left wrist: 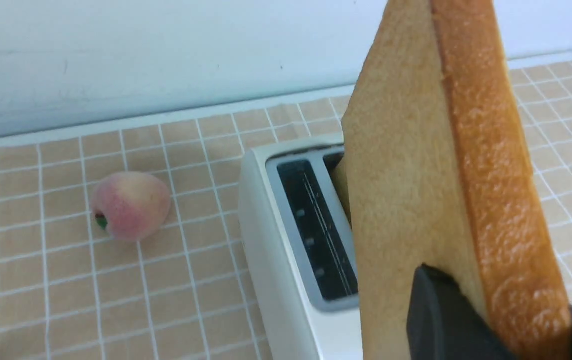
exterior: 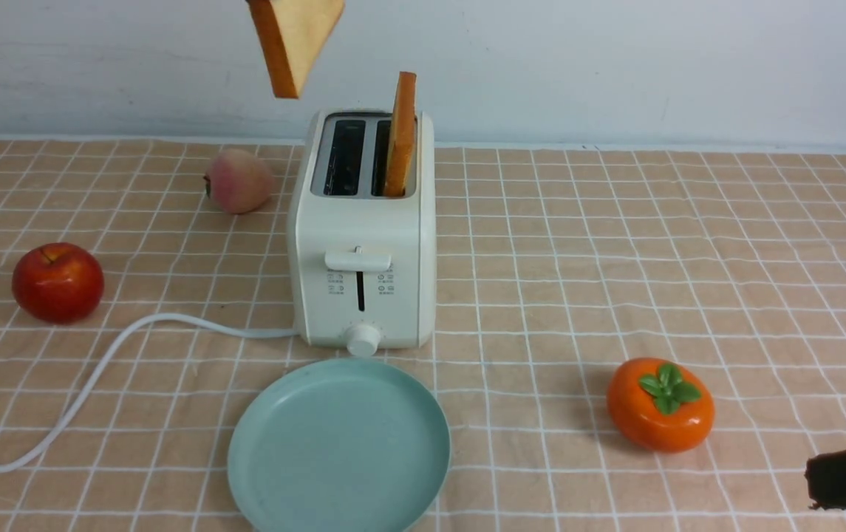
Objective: Take toasted bread from bread machine on light coffee tablecloth place on plate.
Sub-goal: 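Place the slice of bread on the plate with the left gripper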
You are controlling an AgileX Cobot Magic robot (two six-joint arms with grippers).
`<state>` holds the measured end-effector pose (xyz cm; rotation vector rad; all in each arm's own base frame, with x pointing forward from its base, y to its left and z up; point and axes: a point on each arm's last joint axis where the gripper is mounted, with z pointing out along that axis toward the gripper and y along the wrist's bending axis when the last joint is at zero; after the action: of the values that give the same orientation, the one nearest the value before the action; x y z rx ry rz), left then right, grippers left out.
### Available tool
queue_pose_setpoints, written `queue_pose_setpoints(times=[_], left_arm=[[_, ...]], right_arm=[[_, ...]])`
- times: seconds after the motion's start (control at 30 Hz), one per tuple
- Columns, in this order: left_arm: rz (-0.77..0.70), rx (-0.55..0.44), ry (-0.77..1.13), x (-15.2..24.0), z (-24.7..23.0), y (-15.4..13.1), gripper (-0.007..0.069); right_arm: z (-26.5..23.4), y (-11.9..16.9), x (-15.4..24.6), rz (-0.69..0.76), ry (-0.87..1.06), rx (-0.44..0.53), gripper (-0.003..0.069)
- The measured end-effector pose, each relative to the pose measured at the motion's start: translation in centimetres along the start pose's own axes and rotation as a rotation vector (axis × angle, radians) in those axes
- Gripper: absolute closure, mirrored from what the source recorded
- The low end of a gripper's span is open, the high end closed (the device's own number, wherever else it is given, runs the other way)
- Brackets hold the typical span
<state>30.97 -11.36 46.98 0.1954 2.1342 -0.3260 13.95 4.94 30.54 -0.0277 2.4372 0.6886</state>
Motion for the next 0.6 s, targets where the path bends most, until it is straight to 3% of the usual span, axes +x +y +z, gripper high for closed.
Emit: queue_pose_setpoints(times=[0.13,0.27,0.4,0.6], left_arm=[[-0.035,0.013,0.083,1.4,-1.0,0.0,0.0532],[-0.122,0.075,0.228,5.7,0.6,-0.1,0.0532],[-0.251,0.14,0.338,12.3,3.0,0.0,0.0532],[-0.295,0.238,0.383,19.6,5.3,-1.2,0.0532]], right_arm=[[0.0,0.0,-0.1,0.0,-0.008,0.001,0.0657],[0.0,0.0,-0.1,-0.006,-0.01,0.001,0.0655],[0.0,0.0,-0.1,-0.009,-0.01,0.001,0.0655],[0.0,0.0,-0.1,-0.028,-0.01,-0.001,0.065]])
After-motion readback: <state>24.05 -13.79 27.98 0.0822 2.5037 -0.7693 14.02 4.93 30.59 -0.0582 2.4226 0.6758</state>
